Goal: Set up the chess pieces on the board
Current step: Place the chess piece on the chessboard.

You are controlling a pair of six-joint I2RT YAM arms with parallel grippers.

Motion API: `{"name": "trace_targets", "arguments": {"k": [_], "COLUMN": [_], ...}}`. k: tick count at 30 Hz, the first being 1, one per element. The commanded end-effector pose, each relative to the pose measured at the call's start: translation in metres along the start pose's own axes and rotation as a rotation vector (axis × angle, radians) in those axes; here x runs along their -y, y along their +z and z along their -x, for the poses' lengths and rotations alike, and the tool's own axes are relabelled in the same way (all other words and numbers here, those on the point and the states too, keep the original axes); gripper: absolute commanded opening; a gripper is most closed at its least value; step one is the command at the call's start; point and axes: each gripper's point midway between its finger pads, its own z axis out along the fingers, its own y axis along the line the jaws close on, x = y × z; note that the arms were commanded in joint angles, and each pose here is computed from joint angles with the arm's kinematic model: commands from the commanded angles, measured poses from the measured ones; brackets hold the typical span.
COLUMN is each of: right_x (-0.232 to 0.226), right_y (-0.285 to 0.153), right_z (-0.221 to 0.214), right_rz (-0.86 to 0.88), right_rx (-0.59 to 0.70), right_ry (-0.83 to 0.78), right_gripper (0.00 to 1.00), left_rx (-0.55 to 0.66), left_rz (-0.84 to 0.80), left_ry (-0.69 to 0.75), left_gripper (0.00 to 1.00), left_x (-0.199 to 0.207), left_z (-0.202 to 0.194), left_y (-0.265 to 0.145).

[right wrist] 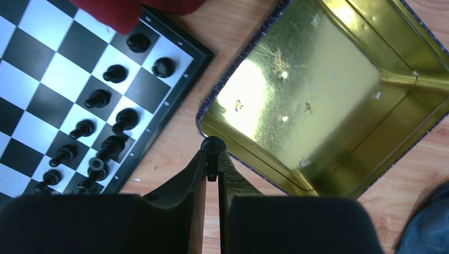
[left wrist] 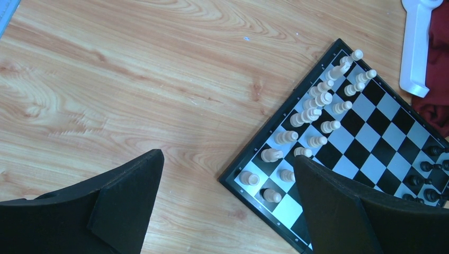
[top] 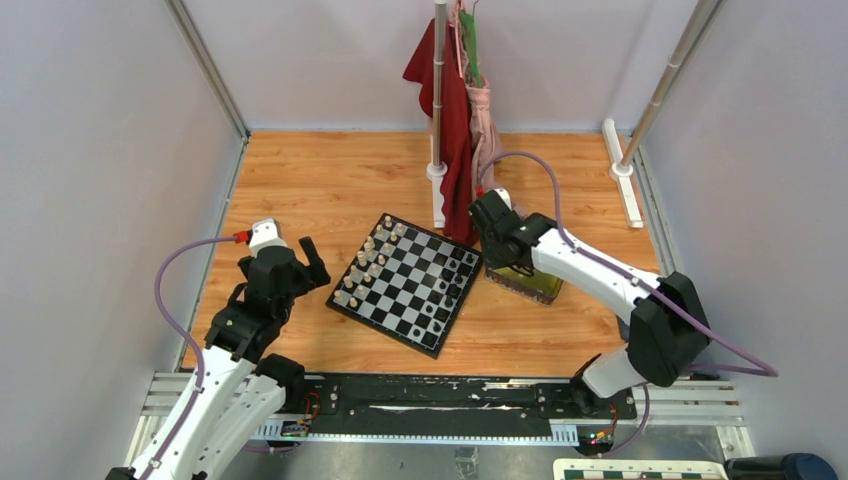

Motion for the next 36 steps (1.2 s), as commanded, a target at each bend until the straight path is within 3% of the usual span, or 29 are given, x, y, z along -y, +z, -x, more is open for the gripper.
{"name": "trace_targets", "arguments": {"k": [1, 36], "right_x": [-0.014, -0.061], "right_y": [-0.001, 0.027], "right_z": [0.004, 0.001], "right_rz": [0.011, 0.122], "right_rx": [-0.030, -0.121], "right_ry": [-0.063, -0.189], "right_gripper": [0.00, 0.00], "left_rx": [-0.001, 0.010], "left_rz": [-0.006, 0.007], "left_ry": [0.002, -0.005], "left_gripper": [1.00, 1.00], "left_x": [0.001, -0.001], "left_z": [-0.002, -0.001], "left_y": [0.000, -0.001]}}
